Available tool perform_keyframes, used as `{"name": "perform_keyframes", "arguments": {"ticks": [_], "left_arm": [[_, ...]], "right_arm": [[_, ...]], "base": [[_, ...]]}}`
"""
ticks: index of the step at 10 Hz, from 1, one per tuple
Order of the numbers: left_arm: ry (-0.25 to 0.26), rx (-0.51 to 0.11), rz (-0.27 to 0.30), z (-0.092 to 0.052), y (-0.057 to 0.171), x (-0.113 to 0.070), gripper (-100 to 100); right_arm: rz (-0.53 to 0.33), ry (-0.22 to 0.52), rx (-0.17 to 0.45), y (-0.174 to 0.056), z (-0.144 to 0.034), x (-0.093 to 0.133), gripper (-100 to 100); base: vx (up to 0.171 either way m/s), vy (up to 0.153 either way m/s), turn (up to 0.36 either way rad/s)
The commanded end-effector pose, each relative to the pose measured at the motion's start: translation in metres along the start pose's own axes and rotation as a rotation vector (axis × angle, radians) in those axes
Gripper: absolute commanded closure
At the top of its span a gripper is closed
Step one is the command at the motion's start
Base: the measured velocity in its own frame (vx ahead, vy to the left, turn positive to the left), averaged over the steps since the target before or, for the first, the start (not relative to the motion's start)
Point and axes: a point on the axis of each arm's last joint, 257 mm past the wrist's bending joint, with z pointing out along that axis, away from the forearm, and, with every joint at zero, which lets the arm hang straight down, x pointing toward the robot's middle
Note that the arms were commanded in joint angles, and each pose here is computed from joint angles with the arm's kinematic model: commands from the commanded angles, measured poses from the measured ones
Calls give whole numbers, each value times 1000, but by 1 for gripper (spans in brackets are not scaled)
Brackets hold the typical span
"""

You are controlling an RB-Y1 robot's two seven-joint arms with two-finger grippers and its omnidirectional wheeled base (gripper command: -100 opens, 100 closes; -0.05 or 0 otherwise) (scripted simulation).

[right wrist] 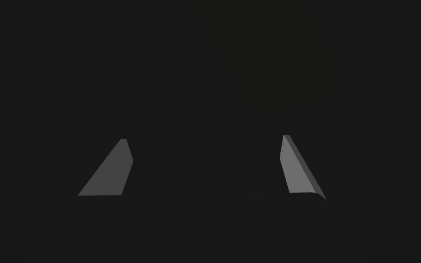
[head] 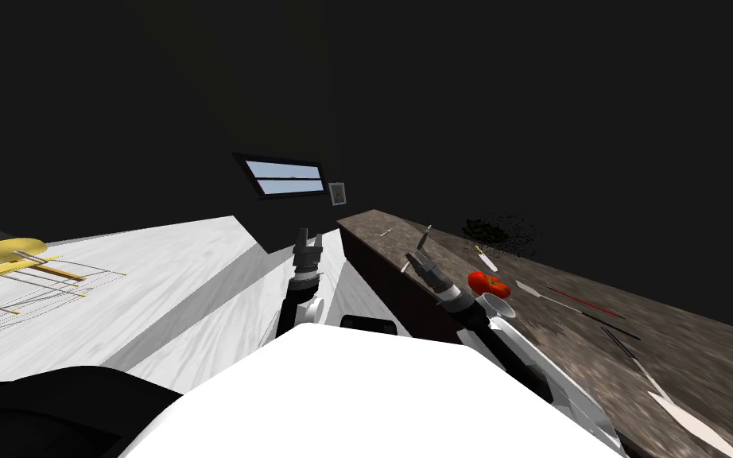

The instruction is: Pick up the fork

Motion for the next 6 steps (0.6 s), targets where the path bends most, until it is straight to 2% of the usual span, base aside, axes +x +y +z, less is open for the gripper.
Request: {"name": "perform_keyframes", "arguments": {"ticks": [1, 2, 4, 5, 6], "left_arm": [[0, 0, 0, 0, 0, 0, 0], [0, 0, 0, 0, 0, 0, 0], [0, 0, 0, 0, 0, 0, 0], [0, 0, 0, 0, 0, 0, 0], [0, 0, 0, 0, 0, 0, 0]], "right_arm": [[-22, 25, -9, 1, -2, 4, -100], [-90, 78, -29, 4, -3, 18, -100], [-110, 107, -39, 3, -5, 21, -100], [-178, 159, -62, 6, -8, 35, -100], [-193, 181, -70, 5, -10, 37, -100]], "base": [[15, 6, -1], [26, 12, -9], [22, 10, -2], [32, 20, 3], [35, 18, 0]]}}
